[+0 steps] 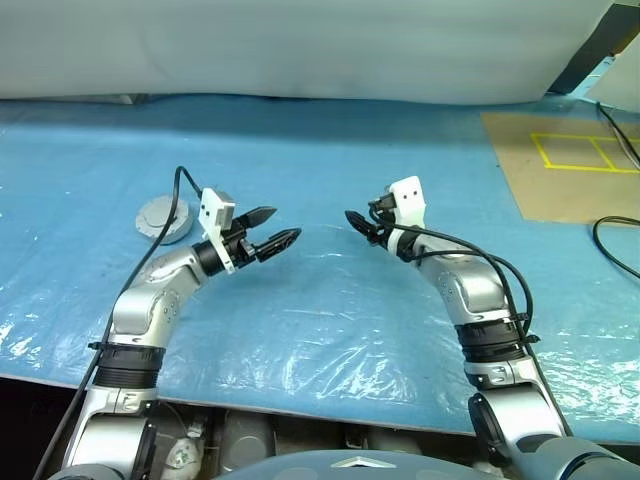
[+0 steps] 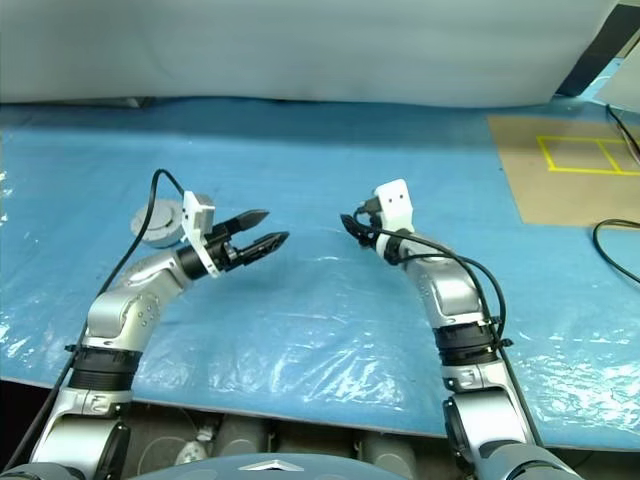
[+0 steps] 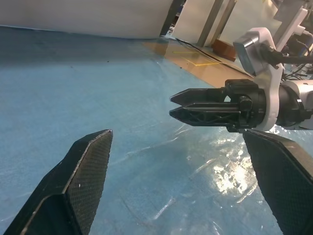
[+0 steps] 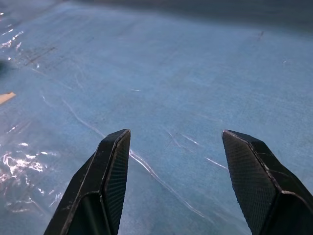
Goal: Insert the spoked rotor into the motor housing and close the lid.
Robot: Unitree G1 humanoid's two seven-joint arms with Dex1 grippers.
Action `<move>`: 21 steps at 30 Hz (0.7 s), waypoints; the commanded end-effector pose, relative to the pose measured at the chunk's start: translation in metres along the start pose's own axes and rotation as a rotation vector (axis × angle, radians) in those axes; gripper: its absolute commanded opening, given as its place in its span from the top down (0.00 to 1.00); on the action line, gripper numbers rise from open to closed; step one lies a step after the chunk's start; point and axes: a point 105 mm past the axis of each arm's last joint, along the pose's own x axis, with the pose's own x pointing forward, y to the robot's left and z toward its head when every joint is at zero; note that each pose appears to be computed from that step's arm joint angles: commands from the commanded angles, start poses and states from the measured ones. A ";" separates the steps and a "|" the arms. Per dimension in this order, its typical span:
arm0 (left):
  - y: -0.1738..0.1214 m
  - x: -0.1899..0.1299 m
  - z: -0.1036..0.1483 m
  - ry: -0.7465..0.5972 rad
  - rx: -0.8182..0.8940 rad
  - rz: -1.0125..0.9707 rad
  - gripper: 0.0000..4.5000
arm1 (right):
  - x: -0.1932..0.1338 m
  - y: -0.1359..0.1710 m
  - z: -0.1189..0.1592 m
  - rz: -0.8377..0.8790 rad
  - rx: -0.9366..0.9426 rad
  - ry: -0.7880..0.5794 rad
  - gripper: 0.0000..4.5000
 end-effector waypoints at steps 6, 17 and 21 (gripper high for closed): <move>0.007 0.004 0.018 -0.071 0.036 0.033 0.00 | -0.002 0.000 0.019 -0.046 -0.118 -0.090 0.31; 0.012 0.005 0.028 -0.104 0.049 0.048 0.00 | 0.000 -0.016 0.029 -0.199 -0.157 -0.162 0.31; 0.008 0.004 0.024 -0.092 0.048 0.038 0.00 | -0.001 -0.017 0.024 -0.191 -0.121 -0.152 0.31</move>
